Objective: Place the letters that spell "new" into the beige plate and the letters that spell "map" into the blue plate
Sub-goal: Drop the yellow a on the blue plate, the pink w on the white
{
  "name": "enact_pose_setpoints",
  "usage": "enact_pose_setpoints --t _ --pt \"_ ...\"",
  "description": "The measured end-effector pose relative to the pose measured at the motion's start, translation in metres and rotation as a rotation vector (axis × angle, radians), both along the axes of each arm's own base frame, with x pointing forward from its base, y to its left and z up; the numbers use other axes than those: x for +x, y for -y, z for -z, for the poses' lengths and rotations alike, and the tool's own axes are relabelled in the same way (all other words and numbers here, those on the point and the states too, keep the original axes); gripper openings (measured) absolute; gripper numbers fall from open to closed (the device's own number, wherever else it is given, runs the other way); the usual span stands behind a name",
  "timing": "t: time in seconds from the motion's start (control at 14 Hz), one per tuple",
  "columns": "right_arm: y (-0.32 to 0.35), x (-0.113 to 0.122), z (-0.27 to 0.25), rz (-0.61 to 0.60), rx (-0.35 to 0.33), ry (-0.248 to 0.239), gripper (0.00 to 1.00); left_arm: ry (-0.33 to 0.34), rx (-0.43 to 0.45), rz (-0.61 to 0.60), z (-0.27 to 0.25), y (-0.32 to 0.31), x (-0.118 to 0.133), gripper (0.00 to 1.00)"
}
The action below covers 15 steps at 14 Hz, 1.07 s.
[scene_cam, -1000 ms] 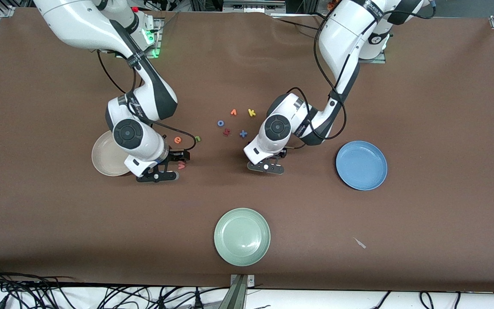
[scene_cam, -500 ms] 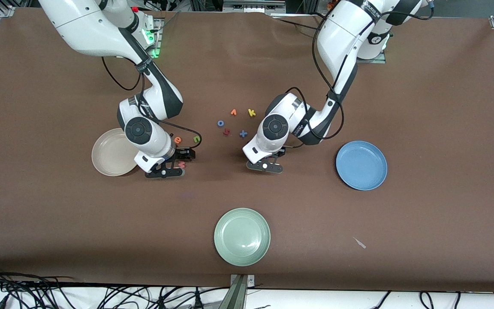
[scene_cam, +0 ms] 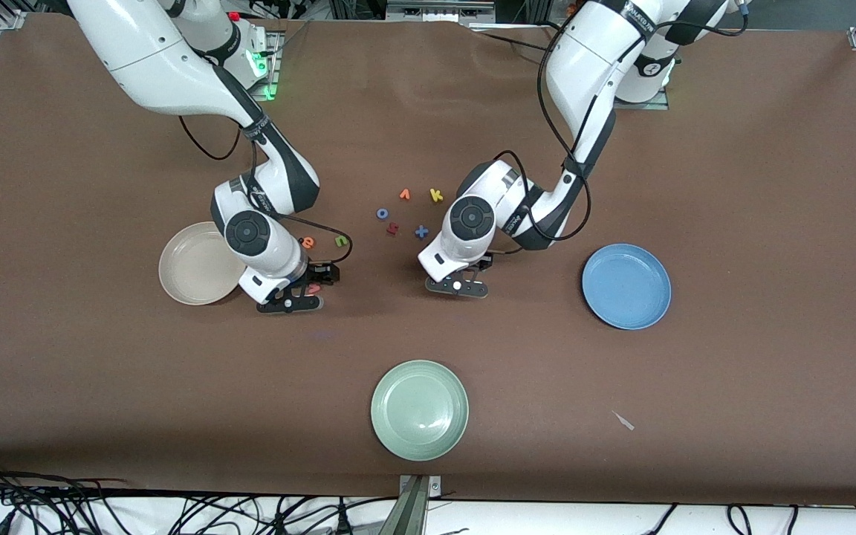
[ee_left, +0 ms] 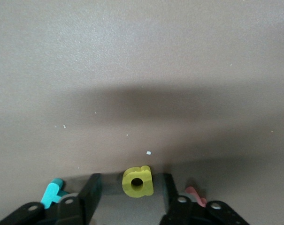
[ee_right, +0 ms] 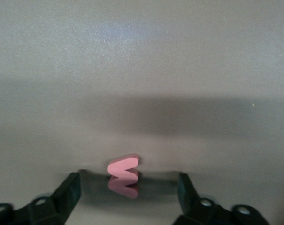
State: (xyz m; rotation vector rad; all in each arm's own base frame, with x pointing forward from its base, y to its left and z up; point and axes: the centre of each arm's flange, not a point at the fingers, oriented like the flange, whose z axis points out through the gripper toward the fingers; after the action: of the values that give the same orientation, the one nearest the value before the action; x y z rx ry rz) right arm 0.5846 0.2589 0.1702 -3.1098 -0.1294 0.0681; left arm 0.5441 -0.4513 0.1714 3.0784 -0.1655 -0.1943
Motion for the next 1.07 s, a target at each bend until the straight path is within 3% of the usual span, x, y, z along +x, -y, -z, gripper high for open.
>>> enact_pose_setpoints --t 0.07,0.14,0.43,0.64,0.86,1.07 --pt "0.000 0.000 0.000 0.002 0.000 0.000 0.89 0.001 0.000 -0.001 -0.001 0.000 0.001 0.41" --pt "0.000 0.001 0.000 0.005 0.000 0.001 0.79 0.005 -0.004 0.000 -0.004 0.001 0.001 0.29" --pt "-0.004 0.003 -0.006 0.009 0.007 0.012 0.32 0.002 0.003 -0.007 -0.016 -0.004 0.008 0.28" --pt "-0.005 0.003 -0.008 0.011 0.008 0.014 0.27 -0.042 0.022 0.084 -0.071 -0.044 0.035 0.28" --pt "0.011 0.013 -0.014 0.023 -0.023 -0.023 0.27 -0.164 0.020 0.275 -0.124 -0.130 0.061 0.28" --pt "0.043 0.024 -0.043 -0.039 -0.059 -0.053 0.27 -0.272 0.048 0.454 -0.129 -0.206 0.073 0.28"
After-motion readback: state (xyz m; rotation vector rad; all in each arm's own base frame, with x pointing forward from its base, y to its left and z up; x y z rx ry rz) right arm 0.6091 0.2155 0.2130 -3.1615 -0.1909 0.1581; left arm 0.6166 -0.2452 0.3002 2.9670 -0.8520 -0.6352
